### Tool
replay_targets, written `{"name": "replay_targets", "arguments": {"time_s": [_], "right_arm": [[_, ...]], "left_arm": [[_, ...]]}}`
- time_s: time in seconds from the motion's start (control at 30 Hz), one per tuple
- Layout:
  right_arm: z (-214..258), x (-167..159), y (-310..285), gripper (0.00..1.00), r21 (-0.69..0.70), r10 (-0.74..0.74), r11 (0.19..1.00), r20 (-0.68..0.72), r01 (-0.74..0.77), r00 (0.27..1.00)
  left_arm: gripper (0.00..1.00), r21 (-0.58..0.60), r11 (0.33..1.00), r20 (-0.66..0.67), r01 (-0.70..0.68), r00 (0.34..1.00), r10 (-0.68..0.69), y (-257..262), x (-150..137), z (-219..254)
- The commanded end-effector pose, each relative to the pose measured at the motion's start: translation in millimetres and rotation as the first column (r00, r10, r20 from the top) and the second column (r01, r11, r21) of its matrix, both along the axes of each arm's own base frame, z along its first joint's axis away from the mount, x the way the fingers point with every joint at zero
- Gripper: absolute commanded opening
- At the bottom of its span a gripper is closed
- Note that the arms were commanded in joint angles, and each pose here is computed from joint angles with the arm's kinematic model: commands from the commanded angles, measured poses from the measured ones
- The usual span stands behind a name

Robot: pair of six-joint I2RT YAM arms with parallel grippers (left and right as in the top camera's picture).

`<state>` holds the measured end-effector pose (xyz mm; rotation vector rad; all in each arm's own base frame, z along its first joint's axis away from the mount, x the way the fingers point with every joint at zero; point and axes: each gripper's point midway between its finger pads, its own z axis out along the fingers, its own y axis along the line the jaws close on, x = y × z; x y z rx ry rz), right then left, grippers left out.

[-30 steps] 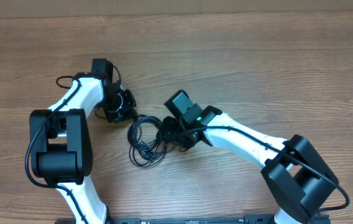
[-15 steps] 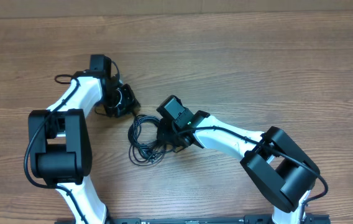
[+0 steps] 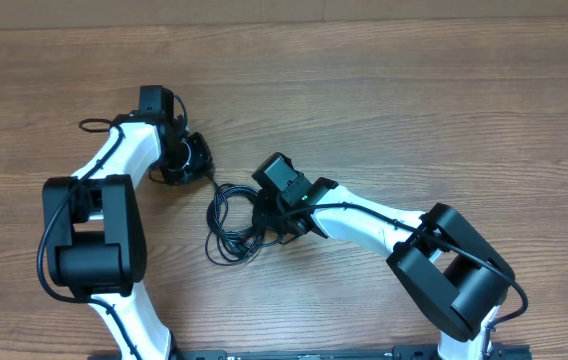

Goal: Untangle cables

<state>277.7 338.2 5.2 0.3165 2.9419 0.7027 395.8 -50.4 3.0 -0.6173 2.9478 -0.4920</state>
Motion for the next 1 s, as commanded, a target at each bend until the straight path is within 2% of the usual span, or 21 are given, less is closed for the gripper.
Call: {"name": "replay_targets", "arguments": {"time_s": [0.0, 0.17, 0.4, 0.47, 0.6, 0.77, 0.97], "right_arm": [[-0.3, 3.2, 3.6, 0.07, -0.001, 0.0, 1.0, 0.01, 0.0, 1.0], [-0.2, 4.3, 2.8, 0.04, -0.001, -0.004, 1.0, 0.01, 0.004, 1.0], [0.2, 17.7, -8.8, 0.04, 0.009, -0.043, 0.999, 0.0, 0.043, 0.999], [0.2, 20.5, -11.3, 0.04, 0.009, -0.051, 0.999, 0.0, 0.051, 0.999], [0.3, 21.2, -11.8, 0.04, 0.009, -0.054, 0.999, 0.001, 0.054, 0.999], [0.3, 21.2, -11.8, 0.04, 0.009, -0.054, 0.999, 0.001, 0.054, 0.999], [0.3, 21.3, -11.8, 0.04, 0.009, -0.054, 0.999, 0.001, 0.054, 0.999]], "left_arm": [[0.04, 0.068, 0.997, -0.028, 0.03, 0.999, -0.029, 0.1, -5.7, -12.0], [0.04, 0.045, 0.997, -0.049, 0.066, 0.997, -0.063, -5.3, -11.5, -8.9], [0.04, -0.139, 0.981, -0.086, 0.133, 0.986, -0.146, -28.8, -23.8, 15.1], [0.04, -0.155, 0.975, -0.097, 0.157, 0.98, -0.173, -30.9, -27.5, 21.5], [0.04, -0.154, 0.973, -0.164, 0.174, 0.966, -0.198, -31.7, -43.2, 26.8], [0.04, -0.091, 0.981, -0.255, 0.173, 0.948, -0.191, -19.2, -62.2, 23.8], [0.04, -0.055, 0.977, -0.299, 0.208, 0.93, -0.215, -22.0, -73.6, 22.8]]}}
